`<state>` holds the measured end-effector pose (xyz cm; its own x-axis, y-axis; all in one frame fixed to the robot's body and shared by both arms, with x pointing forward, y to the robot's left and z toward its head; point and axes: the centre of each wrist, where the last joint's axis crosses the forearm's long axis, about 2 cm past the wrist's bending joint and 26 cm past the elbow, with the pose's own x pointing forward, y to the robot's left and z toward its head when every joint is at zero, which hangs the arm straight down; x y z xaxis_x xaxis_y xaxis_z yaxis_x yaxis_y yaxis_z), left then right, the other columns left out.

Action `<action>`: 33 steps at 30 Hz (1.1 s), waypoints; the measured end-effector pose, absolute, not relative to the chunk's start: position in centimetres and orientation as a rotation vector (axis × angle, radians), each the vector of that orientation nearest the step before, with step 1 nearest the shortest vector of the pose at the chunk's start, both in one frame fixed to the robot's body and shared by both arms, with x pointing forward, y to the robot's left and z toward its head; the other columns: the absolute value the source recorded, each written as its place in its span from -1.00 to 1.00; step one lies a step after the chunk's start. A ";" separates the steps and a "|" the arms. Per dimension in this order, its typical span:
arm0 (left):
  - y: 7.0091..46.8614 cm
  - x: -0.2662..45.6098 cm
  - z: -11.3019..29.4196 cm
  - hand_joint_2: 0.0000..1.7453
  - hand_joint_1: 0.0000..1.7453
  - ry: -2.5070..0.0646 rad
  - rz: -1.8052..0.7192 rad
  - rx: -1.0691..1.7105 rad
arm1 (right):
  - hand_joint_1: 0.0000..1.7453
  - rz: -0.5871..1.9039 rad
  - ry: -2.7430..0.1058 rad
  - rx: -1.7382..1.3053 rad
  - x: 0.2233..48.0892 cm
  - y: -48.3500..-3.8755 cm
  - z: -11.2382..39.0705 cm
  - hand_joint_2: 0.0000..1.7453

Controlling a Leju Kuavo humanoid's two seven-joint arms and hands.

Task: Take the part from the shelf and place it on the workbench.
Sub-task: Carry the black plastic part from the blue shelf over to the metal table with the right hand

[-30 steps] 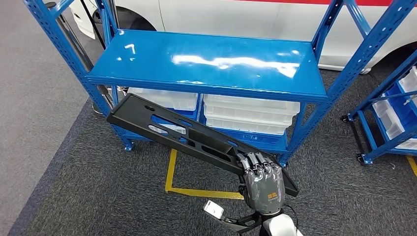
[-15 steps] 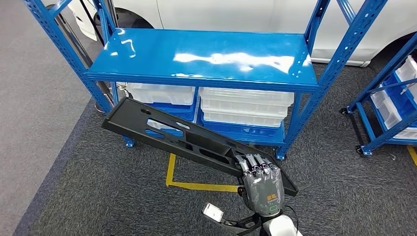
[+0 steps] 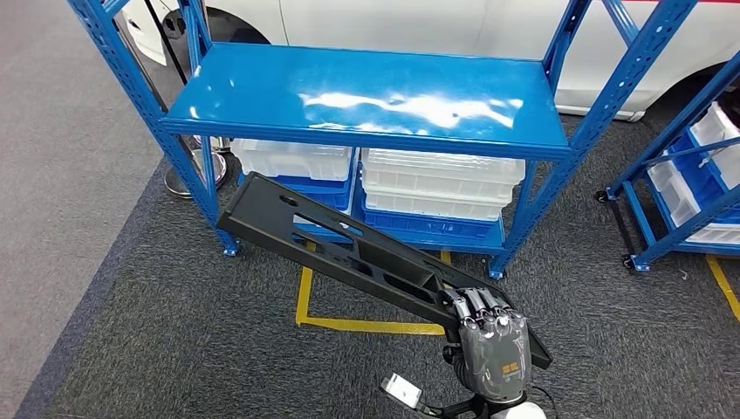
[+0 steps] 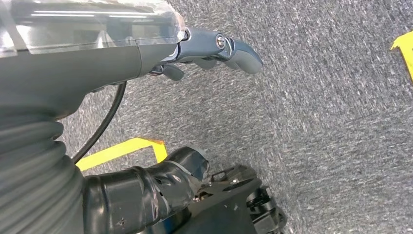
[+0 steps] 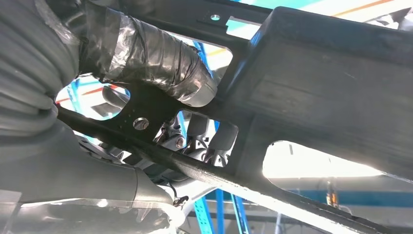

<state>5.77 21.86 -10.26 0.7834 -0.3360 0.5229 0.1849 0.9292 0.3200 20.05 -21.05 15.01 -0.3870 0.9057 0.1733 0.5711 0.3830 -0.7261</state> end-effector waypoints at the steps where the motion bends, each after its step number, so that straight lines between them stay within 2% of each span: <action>1: 21.9 5.8 -10.3 1.00 -1.00 -0.610 -0.284 0.259 | 1.00 0.775 -2.083 -1.265 19.9 -21.2 15.0 1.00; 33: 22.0 5.3 -10.3 1.00 -1.00 -0.602 -0.241 0.280 | 1.00 0.493 -2.023 -1.376 16.5 -26.3 16.4 1.00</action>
<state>5.32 22.04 -10.34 0.7985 -0.3021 0.5207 0.1405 0.9346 0.3269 16.49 -26.33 16.41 -0.2523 0.9225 0.2920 0.6848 0.3834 -0.6197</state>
